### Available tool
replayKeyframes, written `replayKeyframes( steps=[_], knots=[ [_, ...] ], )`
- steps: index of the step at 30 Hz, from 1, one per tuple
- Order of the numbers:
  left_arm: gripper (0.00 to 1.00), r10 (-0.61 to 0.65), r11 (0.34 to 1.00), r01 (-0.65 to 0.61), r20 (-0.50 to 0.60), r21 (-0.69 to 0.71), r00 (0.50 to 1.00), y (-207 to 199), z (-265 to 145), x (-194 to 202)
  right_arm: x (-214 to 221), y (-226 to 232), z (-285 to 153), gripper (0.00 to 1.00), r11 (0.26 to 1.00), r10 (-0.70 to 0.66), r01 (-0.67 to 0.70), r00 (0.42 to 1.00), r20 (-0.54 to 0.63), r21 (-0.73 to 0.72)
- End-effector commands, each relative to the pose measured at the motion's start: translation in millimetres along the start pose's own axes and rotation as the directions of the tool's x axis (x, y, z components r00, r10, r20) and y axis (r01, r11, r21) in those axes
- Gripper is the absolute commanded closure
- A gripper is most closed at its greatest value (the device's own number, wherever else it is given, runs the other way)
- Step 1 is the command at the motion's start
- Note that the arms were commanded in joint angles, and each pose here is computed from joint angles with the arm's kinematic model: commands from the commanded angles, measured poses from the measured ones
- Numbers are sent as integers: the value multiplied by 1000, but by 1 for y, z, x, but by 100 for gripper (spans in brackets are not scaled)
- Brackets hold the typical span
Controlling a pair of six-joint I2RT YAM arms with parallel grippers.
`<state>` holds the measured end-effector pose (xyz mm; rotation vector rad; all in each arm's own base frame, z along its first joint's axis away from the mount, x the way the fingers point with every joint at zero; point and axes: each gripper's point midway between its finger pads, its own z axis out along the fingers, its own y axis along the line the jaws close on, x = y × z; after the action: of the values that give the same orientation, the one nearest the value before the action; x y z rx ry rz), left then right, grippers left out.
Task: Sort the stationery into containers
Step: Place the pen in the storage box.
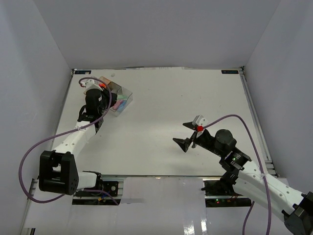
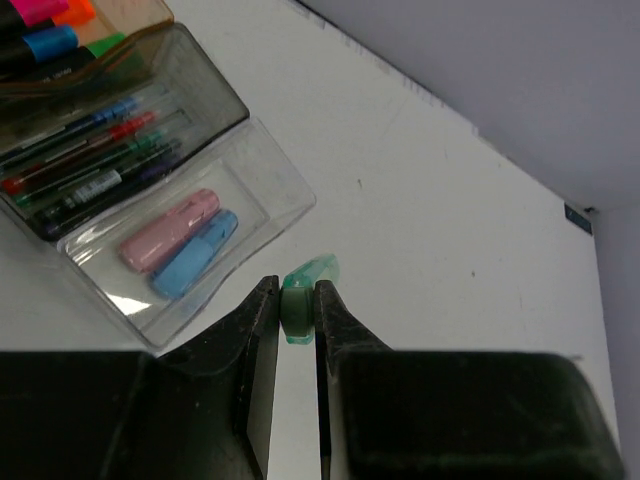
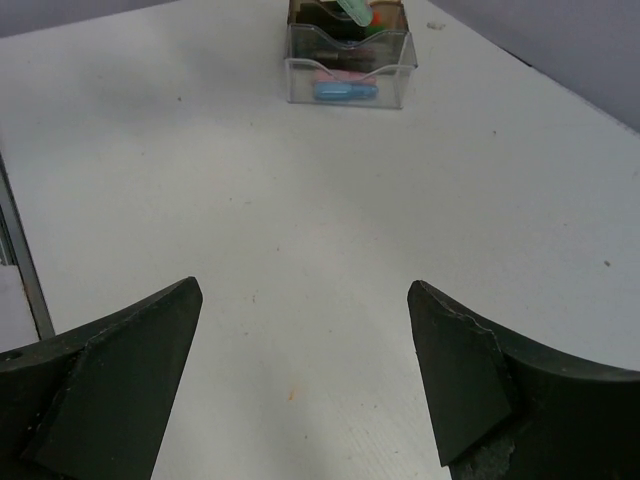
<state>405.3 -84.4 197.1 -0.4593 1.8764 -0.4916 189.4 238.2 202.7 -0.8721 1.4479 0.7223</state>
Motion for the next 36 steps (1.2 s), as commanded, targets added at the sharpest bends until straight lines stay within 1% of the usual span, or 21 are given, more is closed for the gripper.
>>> replayKeyframes(
  steps=[1, 6, 9, 12, 15, 16, 17, 19, 20, 22, 23, 26, 27, 29, 30, 31, 32, 33, 34, 35, 36],
  knots=[
    [100, -115, 991, 99, 179, 92, 977, -15, 12, -45, -16, -4, -6, 10, 999, 7, -9, 998, 61, 34],
    [100, -137, 990, 132, 184, 40, 973, 3, 44, -39, -23, -5, -13, 10, 999, 4, -7, 998, 70, 49],
    [100, -158, 987, 159, 148, 8, 976, 13, 62, -26, -28, -5, -18, 10, 998, 1, -6, 996, 88, 55],
    [100, -178, 983, 181, 134, -10, 975, 21, 71, -18, -32, -7, -22, 10, 997, -4, -4, 994, 106, 72],
    [96, -196, 979, 202, 117, -36, 974, 31, 80, -6, -35, -7, -24, 10, 998, -3, -5, 993, 115, 70],
    [93, -197, 978, 203, 107, -47, 975, 35, 84, 0, -35, -6, -24, 10, 998, -4, -4, 993, 117, 69],
    [85, -193, 978, 200, 107, -56, 975, 37, 87, 2, -36, -6, -24, 10, 998, -3, -5, 993, 120, 68],
    [76, -187, 978, 194, 94, -76, 978, 44, 93, 9, -36, -5, -24, 10, 998, -3, -5, 993, 119, 64],
    [65, -186, 978, 193, 81, -85, 979, 46, 95, 12, -37, -5, -24, 10, 998, 0, -8, 993, 120, 66],
    [53, -188, 976, 192, 51, -103, 981, 49, 98, 18, -37, -5, -25, 10, 998, 2, -9, 993, 115, 62],
    [42, -188, 975, 192, 47, -107, 981, 50, 98, 17, -38, -5, -26, 10, 998, 1, -9, 993, 116, 65],
    [32, -169, 980, 174, 50, -96, 984, 45, 90, 11, -42, -8, -29, 10, 997, 1, -10, 993, 118, 81],
    [24, -160, 980, 164, 45, -110, 986, 47, 87, 11, -43, -9, -30, 10, 996, 0, -11, 993, 119, 91],
    [17, -137, 984, 143, 64, -101, 988, 41, 74, -1, -46, -14, -32, 10, 993, 5, -18, 994, 113, 119],
    [11, -126, 985, 132, 59, -113, 990, 42, 68, -2, -47, -18, -32, 10, 990, 8, -24, 994, 110, 138],
    [9, -90, 989, 96, 56, -114, 994, 40, 61, -6, -47, -21, -34, 10, 987, 17, -32, 995, 97, 158],
    [6, -68, 993, 76, 86, -88, 994, 29, 47, -23, -48, -25, -36, 10, 983, 22, -37, 996, 89, 180],
    [3, -42, 993, 48, 64, -107, 997, 30, 38, -23, -48, -37, -40, 10, 965, 32, -51, 996, 77, 256],
    [2, 17, 995, -11, 62, -104, 998, 27, 28, -29, -49, -43, -44, 10, 956, 39, -54, 997, 59, 288],
    [2, 46, 997, -38, 109, -73, 993, 13, 9, -52, -47, -52, -50, 10, 936, 48, -58, 998, 36, 348],
    [2, 80, 993, -74, 74, -90, 994, 14, -3, -50, -47, -57, -54, 10, 923, 58, -64, 998, 26, 380]
  ],
)
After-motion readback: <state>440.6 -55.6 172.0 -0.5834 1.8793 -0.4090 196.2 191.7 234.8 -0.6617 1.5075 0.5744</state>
